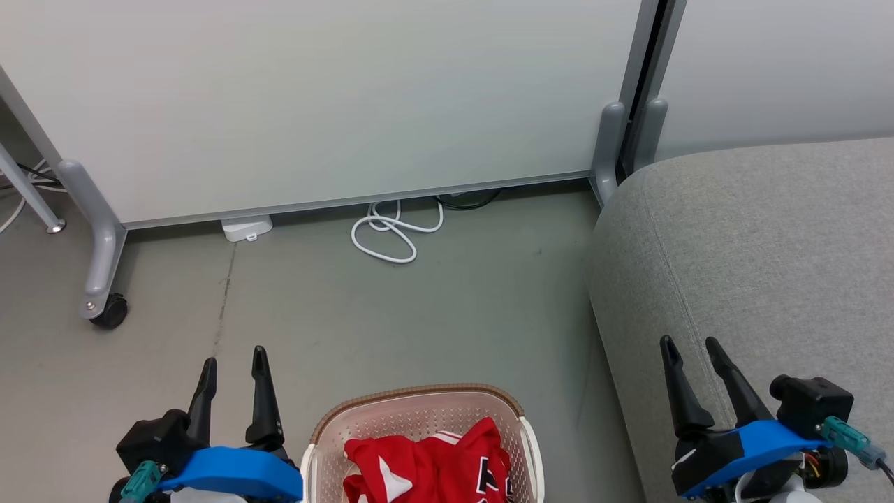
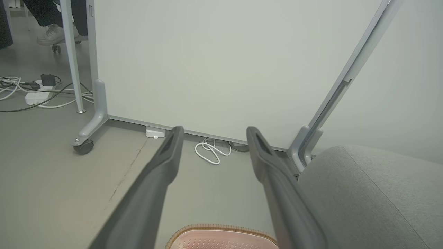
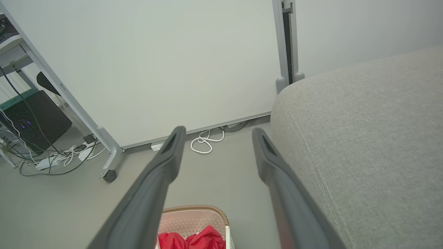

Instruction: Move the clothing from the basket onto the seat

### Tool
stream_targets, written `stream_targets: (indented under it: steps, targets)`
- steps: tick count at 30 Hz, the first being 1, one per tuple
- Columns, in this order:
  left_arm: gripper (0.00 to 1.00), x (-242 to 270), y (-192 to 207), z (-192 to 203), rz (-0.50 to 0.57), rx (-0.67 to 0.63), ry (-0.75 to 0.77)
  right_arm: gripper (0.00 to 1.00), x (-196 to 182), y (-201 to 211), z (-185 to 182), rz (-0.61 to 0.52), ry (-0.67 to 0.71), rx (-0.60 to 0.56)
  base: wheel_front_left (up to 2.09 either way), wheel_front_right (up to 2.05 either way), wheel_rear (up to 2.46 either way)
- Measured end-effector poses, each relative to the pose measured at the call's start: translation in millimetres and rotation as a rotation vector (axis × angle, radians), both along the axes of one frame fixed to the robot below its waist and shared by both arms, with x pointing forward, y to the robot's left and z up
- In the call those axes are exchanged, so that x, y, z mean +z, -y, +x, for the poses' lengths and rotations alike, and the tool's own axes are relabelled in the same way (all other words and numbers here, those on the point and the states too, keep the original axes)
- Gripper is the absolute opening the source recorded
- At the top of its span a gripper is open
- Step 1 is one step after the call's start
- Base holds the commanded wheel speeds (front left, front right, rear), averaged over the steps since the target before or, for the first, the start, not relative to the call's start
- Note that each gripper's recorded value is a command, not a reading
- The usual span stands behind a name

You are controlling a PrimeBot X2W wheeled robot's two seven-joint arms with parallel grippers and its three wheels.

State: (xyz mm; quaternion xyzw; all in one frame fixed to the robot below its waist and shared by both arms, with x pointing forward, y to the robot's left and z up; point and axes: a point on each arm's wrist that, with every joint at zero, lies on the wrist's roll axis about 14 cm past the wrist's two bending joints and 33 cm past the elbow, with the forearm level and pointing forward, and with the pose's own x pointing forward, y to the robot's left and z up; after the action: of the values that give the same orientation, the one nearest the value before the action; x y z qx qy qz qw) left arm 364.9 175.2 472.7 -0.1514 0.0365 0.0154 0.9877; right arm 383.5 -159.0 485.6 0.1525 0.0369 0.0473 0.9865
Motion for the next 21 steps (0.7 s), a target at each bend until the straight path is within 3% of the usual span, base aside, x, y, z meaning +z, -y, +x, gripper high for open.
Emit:
stream_targets:
  steps: [21]
  targets:
    - [1.00, -11.8, 8.3, -6.0, 0.096, -0.042, -0.010, 1.00, -5.4, -7.7, -1.2, -0.149, -0.019, 0.049, 0.00, 0.00, 0.00]
